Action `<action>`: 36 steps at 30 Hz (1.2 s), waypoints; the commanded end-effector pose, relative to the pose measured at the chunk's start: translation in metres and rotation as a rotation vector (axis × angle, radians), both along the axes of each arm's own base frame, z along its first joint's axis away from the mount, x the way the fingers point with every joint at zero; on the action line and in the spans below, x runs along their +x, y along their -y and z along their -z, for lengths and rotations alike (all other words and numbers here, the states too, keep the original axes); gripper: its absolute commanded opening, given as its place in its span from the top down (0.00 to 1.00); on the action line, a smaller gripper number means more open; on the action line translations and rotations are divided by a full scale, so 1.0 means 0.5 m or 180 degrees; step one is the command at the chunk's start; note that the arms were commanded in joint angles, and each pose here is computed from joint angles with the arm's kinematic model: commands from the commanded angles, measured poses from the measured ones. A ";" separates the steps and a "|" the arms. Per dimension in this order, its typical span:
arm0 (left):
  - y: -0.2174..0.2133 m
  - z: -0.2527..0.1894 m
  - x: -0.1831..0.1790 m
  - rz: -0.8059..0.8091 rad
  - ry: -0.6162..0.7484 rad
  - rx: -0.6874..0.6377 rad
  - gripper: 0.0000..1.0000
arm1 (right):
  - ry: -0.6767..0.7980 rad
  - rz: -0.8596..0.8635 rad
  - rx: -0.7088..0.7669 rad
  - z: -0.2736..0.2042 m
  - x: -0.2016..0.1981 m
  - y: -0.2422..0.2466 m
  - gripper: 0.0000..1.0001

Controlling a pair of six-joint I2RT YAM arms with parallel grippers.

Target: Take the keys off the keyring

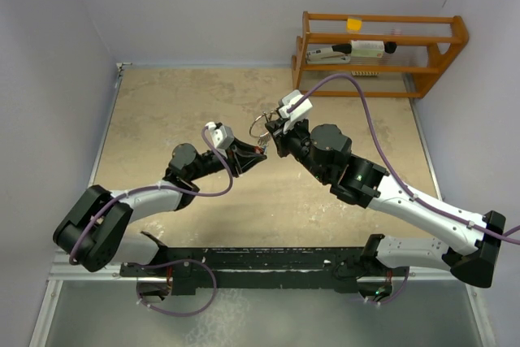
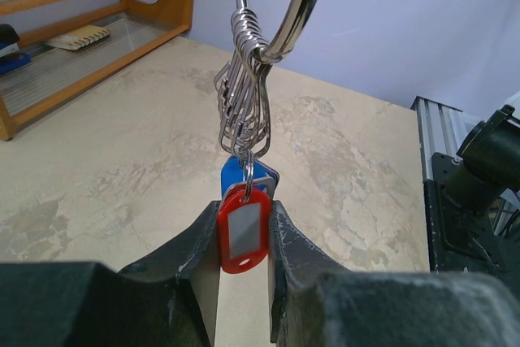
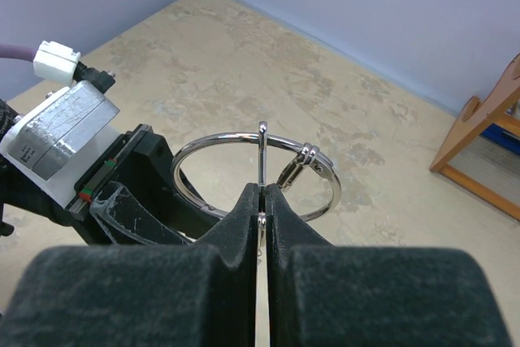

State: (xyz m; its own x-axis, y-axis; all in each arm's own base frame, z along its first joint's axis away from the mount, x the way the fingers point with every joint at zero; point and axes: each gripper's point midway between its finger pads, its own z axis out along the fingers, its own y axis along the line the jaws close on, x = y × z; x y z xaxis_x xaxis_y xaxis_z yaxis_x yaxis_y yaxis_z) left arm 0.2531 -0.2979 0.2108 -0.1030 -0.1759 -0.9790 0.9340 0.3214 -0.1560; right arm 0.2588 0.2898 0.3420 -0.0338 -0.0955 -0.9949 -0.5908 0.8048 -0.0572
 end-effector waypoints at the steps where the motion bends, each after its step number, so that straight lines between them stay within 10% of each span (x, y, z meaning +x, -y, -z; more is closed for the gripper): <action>1: 0.001 -0.019 -0.008 0.0035 0.0165 0.0015 0.83 | 0.0257 0.0061 0.0341 -0.089 -0.002 0.014 1.00; 20: 0.011 -0.045 -0.019 0.0185 0.0170 -0.0136 0.65 | 0.0217 0.0019 0.0338 -0.079 -0.004 0.007 1.00; 30: 0.017 -0.056 -0.019 0.0239 0.0199 -0.0303 0.72 | 0.0212 -0.0015 0.0375 -0.079 -0.008 0.005 1.00; 36: 0.022 -0.054 -0.020 0.0293 0.0175 -0.0336 1.00 | 0.0211 0.0012 0.0376 -0.080 -0.008 0.011 1.00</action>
State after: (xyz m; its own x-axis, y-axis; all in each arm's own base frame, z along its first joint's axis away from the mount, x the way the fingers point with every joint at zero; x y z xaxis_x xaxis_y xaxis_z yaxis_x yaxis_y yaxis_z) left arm 0.2481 -0.3042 0.2134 -0.1294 -0.2163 -0.9677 0.9466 0.2637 -0.1855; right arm 0.2588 0.2905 0.3439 -0.0304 -0.0875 -0.9957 -0.5923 0.8040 -0.0526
